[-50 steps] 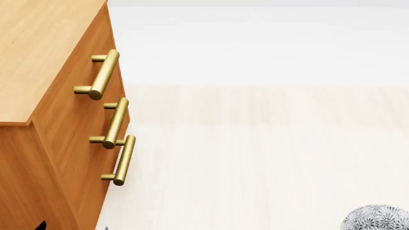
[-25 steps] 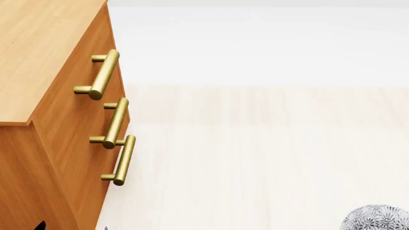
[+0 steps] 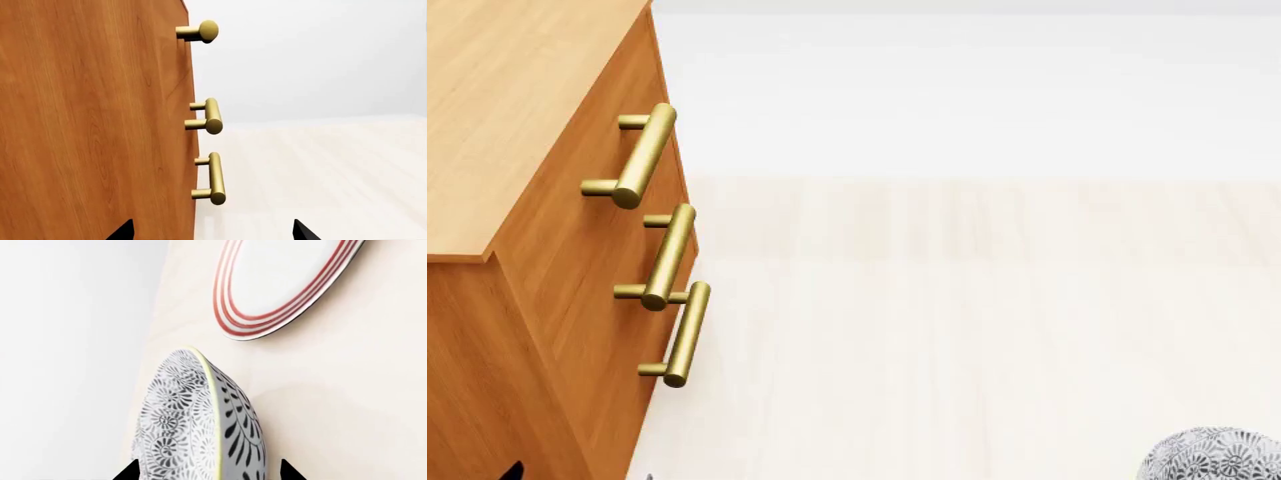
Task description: Put the bowl on top of the cabinet.
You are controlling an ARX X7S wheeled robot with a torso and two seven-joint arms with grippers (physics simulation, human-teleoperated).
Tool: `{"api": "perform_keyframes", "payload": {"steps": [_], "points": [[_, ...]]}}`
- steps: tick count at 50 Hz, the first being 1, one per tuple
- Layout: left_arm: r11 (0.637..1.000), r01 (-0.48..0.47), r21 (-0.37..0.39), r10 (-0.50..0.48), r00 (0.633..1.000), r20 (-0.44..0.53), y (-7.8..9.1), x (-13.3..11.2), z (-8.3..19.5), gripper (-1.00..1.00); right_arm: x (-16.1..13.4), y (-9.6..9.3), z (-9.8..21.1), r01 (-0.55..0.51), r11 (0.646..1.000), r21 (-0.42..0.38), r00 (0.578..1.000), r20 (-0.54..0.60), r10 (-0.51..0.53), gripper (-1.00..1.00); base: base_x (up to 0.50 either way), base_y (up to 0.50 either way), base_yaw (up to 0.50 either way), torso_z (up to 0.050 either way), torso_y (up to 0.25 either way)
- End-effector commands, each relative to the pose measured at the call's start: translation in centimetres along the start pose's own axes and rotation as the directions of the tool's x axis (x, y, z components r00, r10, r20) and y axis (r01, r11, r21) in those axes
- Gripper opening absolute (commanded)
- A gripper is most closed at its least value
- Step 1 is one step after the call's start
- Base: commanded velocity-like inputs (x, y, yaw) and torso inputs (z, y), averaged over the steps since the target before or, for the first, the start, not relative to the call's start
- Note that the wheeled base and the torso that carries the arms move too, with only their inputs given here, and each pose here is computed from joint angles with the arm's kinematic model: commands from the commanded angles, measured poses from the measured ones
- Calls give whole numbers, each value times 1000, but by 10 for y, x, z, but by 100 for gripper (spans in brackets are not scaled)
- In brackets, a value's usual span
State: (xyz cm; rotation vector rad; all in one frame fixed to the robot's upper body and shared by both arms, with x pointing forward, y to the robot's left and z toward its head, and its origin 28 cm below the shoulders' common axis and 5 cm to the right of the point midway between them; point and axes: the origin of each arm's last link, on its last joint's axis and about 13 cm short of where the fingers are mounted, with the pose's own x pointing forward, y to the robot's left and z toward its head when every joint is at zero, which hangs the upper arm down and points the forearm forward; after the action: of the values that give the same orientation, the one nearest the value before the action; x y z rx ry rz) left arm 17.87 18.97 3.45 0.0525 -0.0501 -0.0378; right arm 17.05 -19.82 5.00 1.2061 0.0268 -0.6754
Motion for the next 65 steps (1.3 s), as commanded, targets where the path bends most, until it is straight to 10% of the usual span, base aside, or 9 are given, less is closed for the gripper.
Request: {"api": "perform_keyframes", "payload": {"steps": [1,25,26,65], "points": [[1000,2,1,-2,1000,-3,0,1,-1,100,5,1,-2,13,1000,-9,1000,-11,-13,100,0,0,0,0,0],[1000,2,2,-2,1000,-2,0,0,0,100,10,3,-5,23,999,-32,999,-31,-24,100,0,0,0,0,0],[1000,2,2,-2,1000,-2,0,0,0,100,10,3,-5,24,999,-33,999,-31,-25,-100,0,0,0,0,0],[1000,3,4,-3,1000,-4,0,0,-1,100,-4,11,-7,-196,971,-134,981,-21,195,-100,0,0,0,0,0]]}}
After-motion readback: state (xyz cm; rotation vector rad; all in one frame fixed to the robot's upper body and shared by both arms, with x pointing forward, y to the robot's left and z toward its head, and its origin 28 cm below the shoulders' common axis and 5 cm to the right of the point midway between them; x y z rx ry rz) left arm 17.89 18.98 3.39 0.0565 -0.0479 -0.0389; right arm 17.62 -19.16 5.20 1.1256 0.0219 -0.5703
